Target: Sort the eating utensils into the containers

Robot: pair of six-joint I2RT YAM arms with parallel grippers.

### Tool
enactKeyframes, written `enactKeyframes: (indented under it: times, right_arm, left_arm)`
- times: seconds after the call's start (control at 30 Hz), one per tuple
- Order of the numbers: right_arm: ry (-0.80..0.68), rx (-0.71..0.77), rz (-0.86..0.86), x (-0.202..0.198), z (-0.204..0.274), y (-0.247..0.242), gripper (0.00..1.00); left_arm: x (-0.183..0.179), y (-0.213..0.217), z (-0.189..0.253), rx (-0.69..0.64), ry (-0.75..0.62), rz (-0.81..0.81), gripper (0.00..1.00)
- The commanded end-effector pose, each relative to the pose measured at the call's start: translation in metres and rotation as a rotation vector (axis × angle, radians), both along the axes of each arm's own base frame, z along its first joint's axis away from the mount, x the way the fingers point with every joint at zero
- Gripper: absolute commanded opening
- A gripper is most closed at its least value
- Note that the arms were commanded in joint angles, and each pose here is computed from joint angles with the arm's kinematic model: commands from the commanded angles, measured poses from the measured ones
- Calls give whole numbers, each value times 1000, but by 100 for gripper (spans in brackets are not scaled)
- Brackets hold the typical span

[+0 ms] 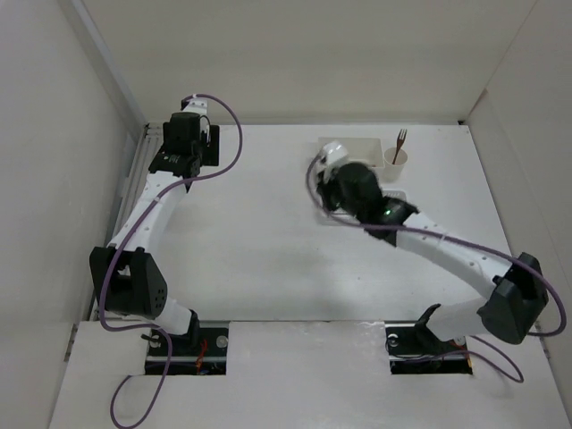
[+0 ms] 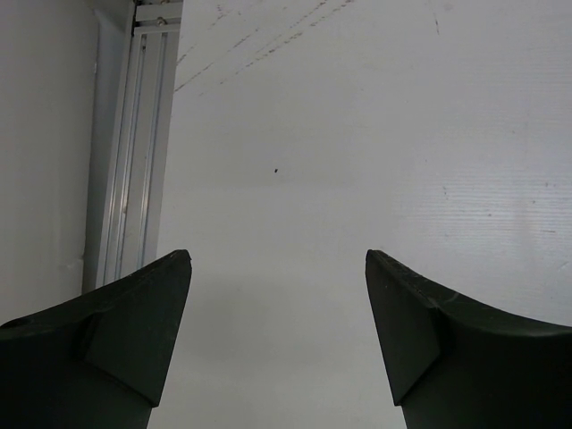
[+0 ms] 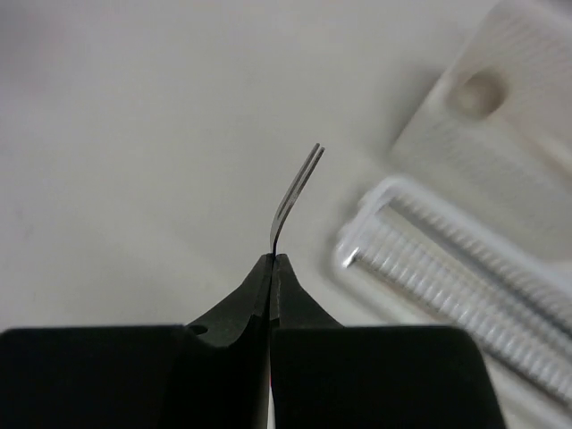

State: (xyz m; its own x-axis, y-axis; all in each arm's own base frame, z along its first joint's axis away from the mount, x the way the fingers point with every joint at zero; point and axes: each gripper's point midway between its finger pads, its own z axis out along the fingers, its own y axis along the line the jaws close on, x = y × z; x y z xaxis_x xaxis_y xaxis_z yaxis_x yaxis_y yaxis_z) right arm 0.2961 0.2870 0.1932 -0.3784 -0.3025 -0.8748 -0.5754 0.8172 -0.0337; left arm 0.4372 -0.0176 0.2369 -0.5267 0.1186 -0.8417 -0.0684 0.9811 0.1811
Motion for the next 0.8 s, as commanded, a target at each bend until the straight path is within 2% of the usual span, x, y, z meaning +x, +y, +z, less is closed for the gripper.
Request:
enactKeyframes:
  times: [0.0, 0.1, 0.13, 0.2, 0.23, 0.27, 0.3, 0.33, 0.37, 0.47, 0.57, 0.63, 0.77]
  right_arm:
    - [-281, 159, -116, 83, 113, -57, 0]
    - [-446, 219, -196, 132, 160, -98, 0]
    - [-495, 230, -250, 150, 172, -126, 0]
    - [-547, 226, -286, 178, 168, -145, 0]
    - [-649, 245, -322, 193, 187, -166, 0]
    - [-680, 252, -330, 202, 188, -173, 0]
    - [-668, 253, -350, 218, 168, -178, 0]
    - [-744, 294, -378, 225, 182, -188, 0]
    - [-753, 294, -409, 232, 169, -203, 0]
    - [-829, 349, -457, 241, 144, -229, 0]
    - [-796, 442, -498, 249, 117, -248, 0]
    - [-721, 438, -472, 254, 95, -250, 0]
    - [-673, 424, -471, 258, 82, -248, 0]
  left_arm:
    - [1, 10, 14, 5, -50, 28, 76]
    - [2, 21, 10, 11, -41, 58, 76]
    - [2, 22, 10, 11, -41, 59, 76]
    - [2, 33, 10, 12, -41, 84, 76]
    - [3, 37, 6, 13, -30, 94, 76]
    - [3, 41, 5, 14, -30, 103, 76]
    - [3, 51, 2, 15, -21, 126, 76]
    - [4, 56, -2, 16, -12, 138, 76]
    - [3, 63, -2, 21, -12, 158, 76]
    - [4, 79, -5, 28, -3, 199, 76]
    - [5, 85, -12, 67, 21, 212, 76]
    - [6, 88, -14, 83, 25, 218, 76]
    - [17, 89, -24, 91, 47, 226, 76]
